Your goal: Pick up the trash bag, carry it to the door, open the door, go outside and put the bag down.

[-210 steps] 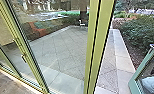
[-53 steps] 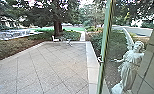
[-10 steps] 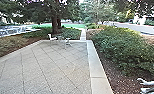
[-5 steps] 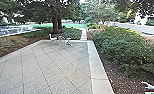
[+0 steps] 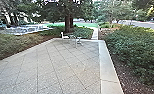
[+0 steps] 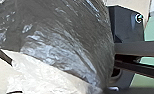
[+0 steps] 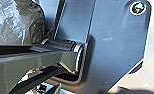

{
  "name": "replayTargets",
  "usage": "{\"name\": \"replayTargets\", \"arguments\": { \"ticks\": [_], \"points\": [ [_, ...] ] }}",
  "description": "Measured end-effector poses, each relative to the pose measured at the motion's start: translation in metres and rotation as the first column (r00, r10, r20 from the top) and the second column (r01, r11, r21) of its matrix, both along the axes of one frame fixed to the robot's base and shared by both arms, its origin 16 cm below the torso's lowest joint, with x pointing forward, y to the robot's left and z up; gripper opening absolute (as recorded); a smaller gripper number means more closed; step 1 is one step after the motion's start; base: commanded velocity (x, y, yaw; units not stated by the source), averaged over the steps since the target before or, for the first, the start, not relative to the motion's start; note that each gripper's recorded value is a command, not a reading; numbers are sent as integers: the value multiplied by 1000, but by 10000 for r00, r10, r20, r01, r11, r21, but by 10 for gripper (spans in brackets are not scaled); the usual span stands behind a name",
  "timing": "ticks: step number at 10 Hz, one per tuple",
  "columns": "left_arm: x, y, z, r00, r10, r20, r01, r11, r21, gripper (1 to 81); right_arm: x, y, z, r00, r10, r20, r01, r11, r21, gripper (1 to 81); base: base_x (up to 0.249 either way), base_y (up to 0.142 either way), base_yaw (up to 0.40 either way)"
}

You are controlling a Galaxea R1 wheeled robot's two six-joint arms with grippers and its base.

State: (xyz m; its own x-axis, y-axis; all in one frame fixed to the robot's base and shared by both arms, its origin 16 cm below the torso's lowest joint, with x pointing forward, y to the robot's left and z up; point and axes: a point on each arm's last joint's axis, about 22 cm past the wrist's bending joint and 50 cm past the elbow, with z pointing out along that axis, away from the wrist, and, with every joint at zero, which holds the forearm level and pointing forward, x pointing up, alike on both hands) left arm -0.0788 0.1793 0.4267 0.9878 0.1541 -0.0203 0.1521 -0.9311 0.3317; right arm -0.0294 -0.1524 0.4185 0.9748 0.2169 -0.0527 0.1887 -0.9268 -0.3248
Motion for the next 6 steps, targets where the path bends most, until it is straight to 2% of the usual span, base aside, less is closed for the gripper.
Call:
{"name": "replayTargets", "arguments": {
  "ticks": [1,3,5,6],
  "points": [
    [-5,-3,2,9993,361,13,-361,9993,-119,10,3,0,0,9993,361,-64,-361,9993,-4,811,0,0,0],
    [-16,8,7,9974,720,-47,-721,9972,-181,10,7,-1,-1,9973,733,-94,-733,9973,11,811,0,0,0],
    [3,17,11,9972,723,185,-717,9968,-344,10,6,-1,-1,9973,720,-111,-720,9974,3,811,0,0,0],
    [20,19,16,9961,783,407,-759,9956,-555,10,5,0,-1,9973,721,-137,-720,9974,40,811,0,0,0]
  ]
}}
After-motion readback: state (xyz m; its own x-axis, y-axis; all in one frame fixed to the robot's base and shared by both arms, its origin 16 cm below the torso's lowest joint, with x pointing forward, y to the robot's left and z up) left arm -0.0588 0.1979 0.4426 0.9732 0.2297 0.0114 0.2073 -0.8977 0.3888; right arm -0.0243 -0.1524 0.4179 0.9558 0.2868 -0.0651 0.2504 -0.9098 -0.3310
